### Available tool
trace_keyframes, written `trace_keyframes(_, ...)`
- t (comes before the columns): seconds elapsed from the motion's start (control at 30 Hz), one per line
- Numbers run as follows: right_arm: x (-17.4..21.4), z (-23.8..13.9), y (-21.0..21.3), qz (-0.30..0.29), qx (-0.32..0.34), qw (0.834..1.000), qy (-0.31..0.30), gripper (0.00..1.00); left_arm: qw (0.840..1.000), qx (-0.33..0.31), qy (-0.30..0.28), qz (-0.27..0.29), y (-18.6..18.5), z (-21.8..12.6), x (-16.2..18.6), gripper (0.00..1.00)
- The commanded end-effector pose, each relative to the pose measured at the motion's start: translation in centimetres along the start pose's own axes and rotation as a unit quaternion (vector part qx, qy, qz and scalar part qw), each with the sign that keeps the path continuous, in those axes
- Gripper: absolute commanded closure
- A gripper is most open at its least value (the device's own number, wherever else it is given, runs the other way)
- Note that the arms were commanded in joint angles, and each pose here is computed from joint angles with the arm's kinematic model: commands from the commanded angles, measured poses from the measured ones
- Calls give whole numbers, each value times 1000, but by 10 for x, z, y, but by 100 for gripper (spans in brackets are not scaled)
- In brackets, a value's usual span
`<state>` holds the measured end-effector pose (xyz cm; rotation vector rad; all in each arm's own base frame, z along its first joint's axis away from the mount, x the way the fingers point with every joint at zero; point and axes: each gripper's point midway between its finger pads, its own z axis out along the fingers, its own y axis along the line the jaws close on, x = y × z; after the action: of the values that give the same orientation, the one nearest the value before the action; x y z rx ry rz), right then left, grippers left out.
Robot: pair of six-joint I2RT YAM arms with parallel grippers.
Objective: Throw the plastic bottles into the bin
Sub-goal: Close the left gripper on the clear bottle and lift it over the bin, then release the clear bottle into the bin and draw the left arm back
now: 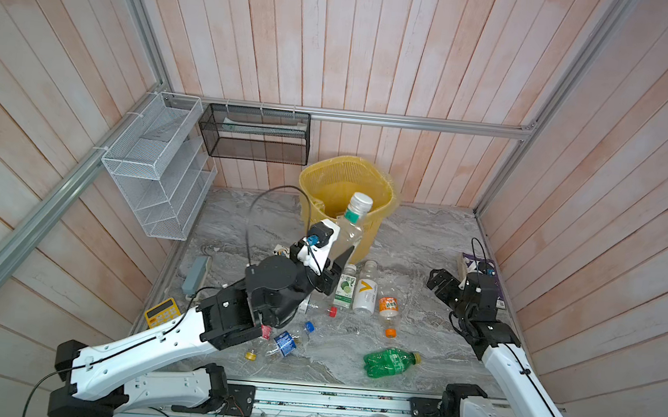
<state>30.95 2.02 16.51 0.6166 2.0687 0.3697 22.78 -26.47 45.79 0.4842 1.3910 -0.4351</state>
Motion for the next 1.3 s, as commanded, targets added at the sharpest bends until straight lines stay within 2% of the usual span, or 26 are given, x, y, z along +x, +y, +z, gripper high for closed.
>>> trace_keyframes(0.0, -11, -5, 8, -9, -17, 1000, -17, 1, 987, -53, -145, 40, 32, -2, -79, 46)
trace_keyframes(0.13, -16, -8, 12, -8, -24, 999, -23, 1, 988, -47, -143, 30, 61, 38, -88, 45)
trace_keyframes(0.2, -16, -9, 15, -7, -30, 999, -22, 1, 994, -35, -106, 9, 72, 72, -69, 45)
trace_keyframes(0.3, -14, -8, 18, 1, -39, 999, -15, 3, 999, -16, -24, -24, 84, 124, -20, 42)
trace_keyframes(0.4, -10, -8, 20, 5, -45, 999, -6, 4, 998, -20, 46, -40, 90, 158, 28, 31)
trace_keyframes(0.47, -8, -8, 21, 4, -47, 999, -1, 5, 996, -27, 71, -42, 94, 168, 42, 15)
trace_keyframes(0.53, -8, -8, 21, 1, -45, 999, 2, 5, 995, -35, 84, -45, 99, 171, 43, 10)
trace_keyframes(0.6, -9, -8, 21, -2, -43, 999, 3, 5, 995, -42, 75, -45, 102, 166, 36, 7)
trace_keyframes(0.7, -9, -8, 21, -2, -43, 999, 3, 5, 997, -50, 26, -51, 106, 146, 12, 0)
trace_keyframes(0.8, -7, -6, 22, 0, -44, 999, 7, 5, 997, -49, -3, -61, 106, 124, -2, 0)
trace_keyframes(0.97, -4, -2, 24, 0, -48, 999, 17, 6, 995, -62, -24, -71, 110, 91, 1, 0)
trace_keyframes(1.13, 9, 5, 27, -5, -51, 998, 40, 7, 987, -96, -27, -128, 119, 55, 35, 0)
trace_keyframes(1.27, 30, 15, 37, -23, -56, 995, 73, 10, 978, -137, 11, -160, 129, 28, 79, 0)
